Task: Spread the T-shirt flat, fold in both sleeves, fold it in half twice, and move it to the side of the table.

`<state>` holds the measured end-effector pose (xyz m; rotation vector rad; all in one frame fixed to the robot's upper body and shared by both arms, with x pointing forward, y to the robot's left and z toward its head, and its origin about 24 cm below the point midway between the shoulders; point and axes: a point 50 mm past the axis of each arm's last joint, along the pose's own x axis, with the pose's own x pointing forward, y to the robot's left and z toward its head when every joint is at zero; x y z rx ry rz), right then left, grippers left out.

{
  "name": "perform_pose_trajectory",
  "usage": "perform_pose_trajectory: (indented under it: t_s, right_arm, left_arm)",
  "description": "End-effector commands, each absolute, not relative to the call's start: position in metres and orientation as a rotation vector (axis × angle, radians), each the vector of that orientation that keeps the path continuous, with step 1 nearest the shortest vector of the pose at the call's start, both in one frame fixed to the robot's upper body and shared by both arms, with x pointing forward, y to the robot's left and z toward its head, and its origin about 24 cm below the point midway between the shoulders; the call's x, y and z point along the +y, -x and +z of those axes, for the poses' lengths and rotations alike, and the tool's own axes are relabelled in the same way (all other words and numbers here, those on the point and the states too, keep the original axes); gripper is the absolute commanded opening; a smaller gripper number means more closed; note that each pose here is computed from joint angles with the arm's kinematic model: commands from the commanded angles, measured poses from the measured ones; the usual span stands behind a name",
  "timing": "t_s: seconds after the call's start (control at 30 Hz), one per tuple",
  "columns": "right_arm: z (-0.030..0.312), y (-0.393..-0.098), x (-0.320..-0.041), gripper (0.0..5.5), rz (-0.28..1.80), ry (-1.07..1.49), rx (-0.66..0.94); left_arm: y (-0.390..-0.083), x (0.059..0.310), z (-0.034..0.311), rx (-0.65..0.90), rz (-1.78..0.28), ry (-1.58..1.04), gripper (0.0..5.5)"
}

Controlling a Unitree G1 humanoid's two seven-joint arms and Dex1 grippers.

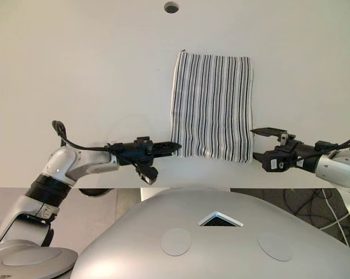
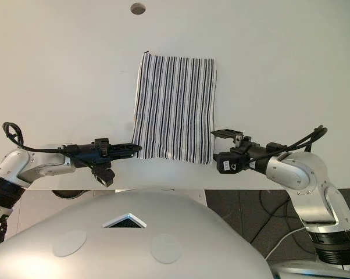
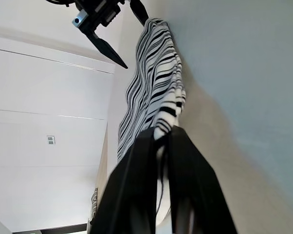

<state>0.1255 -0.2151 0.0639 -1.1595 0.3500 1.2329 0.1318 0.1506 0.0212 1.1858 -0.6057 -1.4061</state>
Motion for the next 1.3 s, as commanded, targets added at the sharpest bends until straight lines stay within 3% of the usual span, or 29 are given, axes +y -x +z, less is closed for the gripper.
perform_pose_trajectory:
  t_s: [0.03,0.17,0.33,0.73,0.93,1.13,1.3]
  right_arm:
    - [0.051,-0.123,-0.210,3.59,1.316,1.177,0.396]
    - [0.046,-0.121,-0.207,3.59,1.378,1.183,0.414]
    - [0.042,-0.117,-0.217,2.47,1.425,1.171,0.504]
    - [0.033,-0.131,-0.219,0.09,1.430,1.119,0.523]
    - [0.033,-0.133,-0.214,0.06,1.439,1.043,0.490]
    - [0.071,-0.095,-0.214,0.06,1.557,0.813,0.472]
    - [0.102,-0.089,-0.213,0.06,1.529,0.736,0.358]
  left_arm:
    - [-0.114,0.171,-0.014,-0.337,-1.575,-1.294,0.14]
    - [-0.116,0.170,-0.012,-0.347,-1.575,-1.291,0.14]
    - [-0.116,0.170,-0.007,-0.350,-1.561,-1.279,0.10]
    - [-0.113,0.160,0.014,-0.383,-1.536,-1.152,0.07]
    - [-0.111,0.156,0.036,-0.373,-1.503,-1.014,0.06]
    - [-0.119,0.160,0.068,-0.373,-1.391,-0.878,0.05]
    - [-0.102,0.164,0.093,-0.307,-1.404,-0.709,0.05]
